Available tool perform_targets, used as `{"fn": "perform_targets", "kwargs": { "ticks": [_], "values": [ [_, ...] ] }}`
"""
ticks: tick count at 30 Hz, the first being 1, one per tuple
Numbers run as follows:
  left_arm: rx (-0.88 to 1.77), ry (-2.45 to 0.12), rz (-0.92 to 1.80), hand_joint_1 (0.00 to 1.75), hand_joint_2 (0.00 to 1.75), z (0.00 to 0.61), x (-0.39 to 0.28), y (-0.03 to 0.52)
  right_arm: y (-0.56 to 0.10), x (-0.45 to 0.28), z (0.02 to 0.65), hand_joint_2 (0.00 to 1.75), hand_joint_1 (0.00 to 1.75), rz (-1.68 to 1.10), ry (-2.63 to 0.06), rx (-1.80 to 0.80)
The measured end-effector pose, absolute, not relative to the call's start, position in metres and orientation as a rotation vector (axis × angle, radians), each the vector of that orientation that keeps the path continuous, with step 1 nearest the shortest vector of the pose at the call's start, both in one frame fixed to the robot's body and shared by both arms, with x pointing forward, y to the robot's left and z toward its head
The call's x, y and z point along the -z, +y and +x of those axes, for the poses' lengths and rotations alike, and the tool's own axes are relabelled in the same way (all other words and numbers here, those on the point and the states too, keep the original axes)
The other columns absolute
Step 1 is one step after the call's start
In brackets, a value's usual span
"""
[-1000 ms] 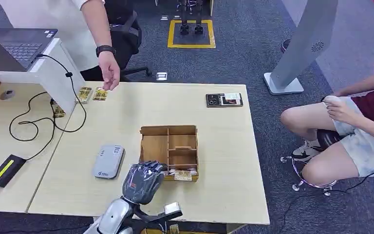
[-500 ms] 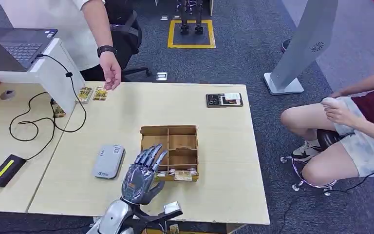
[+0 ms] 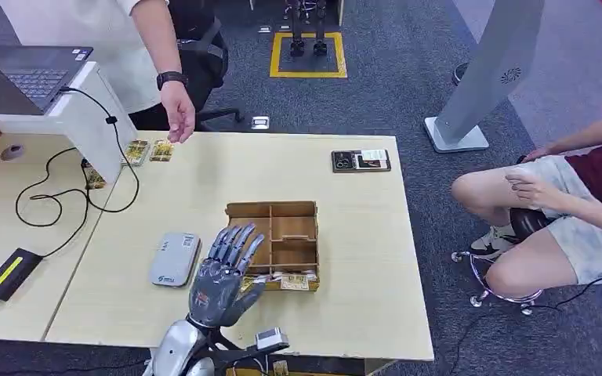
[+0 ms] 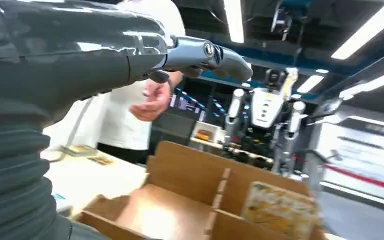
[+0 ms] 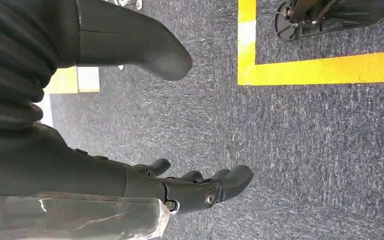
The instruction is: Pass the card to the sensor for recognition and then transmit it.
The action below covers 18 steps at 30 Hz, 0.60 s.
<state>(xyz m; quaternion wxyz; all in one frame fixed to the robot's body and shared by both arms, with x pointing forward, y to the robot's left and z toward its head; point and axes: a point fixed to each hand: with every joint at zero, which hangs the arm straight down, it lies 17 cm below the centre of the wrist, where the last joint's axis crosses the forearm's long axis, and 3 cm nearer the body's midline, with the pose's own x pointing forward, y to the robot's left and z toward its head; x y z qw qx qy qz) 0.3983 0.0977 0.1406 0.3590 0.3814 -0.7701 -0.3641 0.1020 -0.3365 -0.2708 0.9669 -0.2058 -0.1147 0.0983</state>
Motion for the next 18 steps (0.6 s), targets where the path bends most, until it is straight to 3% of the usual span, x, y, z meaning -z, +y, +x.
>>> {"fn": "perform_targets", "kwargs": {
  "ticks": [18],
  "values": [
    [0.952,-1.780,1.214,0.00,1.75,0.417,-0.127,0.150,-0.335,0.271,0.103,1.75,0.00,-0.414,-0.229,-0.205]
  ]
}}
